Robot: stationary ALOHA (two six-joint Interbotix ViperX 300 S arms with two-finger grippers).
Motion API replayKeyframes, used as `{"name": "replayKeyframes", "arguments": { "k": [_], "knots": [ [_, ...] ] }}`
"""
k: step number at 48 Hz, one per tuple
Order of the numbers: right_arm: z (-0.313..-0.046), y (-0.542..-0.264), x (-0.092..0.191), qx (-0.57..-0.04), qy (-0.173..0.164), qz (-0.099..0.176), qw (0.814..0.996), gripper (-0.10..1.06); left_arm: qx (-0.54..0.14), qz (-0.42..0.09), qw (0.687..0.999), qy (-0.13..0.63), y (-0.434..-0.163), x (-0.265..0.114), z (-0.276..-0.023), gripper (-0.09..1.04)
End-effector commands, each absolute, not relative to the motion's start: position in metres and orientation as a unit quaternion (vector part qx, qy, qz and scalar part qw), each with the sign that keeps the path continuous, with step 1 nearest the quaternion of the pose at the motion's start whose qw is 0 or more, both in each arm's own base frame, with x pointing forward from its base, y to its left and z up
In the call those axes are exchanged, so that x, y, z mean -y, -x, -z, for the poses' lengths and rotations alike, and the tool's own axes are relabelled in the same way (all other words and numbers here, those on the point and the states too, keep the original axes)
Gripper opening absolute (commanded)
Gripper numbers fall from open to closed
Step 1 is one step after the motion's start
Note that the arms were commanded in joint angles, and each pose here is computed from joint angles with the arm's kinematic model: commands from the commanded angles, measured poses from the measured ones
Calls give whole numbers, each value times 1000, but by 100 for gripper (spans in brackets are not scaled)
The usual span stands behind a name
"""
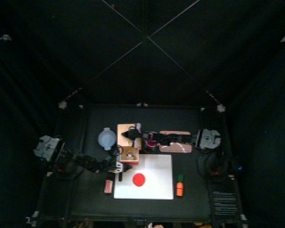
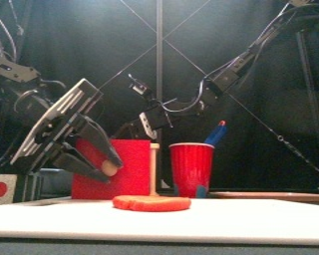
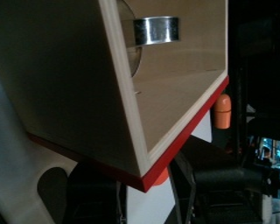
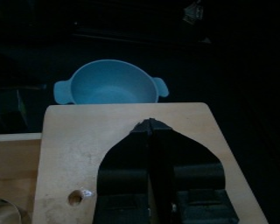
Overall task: Get the cutter from the drawer then cut the dough then place the extra dough in the bowl
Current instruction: Place the cutter on the board
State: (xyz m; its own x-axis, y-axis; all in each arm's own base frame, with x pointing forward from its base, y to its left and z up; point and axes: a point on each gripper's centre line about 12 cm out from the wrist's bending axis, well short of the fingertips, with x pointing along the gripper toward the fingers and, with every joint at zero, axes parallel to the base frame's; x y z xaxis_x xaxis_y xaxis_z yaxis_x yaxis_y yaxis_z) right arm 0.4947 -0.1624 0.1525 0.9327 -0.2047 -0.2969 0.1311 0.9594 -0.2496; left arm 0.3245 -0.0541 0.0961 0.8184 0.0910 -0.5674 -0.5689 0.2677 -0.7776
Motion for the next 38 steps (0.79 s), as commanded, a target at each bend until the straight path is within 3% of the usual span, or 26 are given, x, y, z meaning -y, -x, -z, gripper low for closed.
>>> {"name": "replayKeyframes", "arguments": {
  "k": [1, 11, 22, 31, 34, 38],
  "knots": [
    [-153, -493, 165, -167, 115, 89, 975, -1, -198, -204, 772, 568, -331, 54, -105, 79],
    [-153, -494, 164, -167, 115, 88, 975, -1, -213, -199, 768, 571, -316, 56, -109, 83],
    [-155, -494, 162, -175, 112, 88, 974, -1, -208, -147, 789, 560, -278, 52, -141, 81],
    [-168, -498, 155, -165, 114, 84, 976, -1, -129, -64, 864, 483, -252, 33, -188, 81],
    [-174, -498, 151, -162, 109, 84, 977, -1, -52, -24, 913, 405, -245, 21, -219, 80],
    [-184, -497, 144, -158, 100, 85, 979, -1, 27, -4, 948, 317, -236, 9, -250, 81]
  ]
}}
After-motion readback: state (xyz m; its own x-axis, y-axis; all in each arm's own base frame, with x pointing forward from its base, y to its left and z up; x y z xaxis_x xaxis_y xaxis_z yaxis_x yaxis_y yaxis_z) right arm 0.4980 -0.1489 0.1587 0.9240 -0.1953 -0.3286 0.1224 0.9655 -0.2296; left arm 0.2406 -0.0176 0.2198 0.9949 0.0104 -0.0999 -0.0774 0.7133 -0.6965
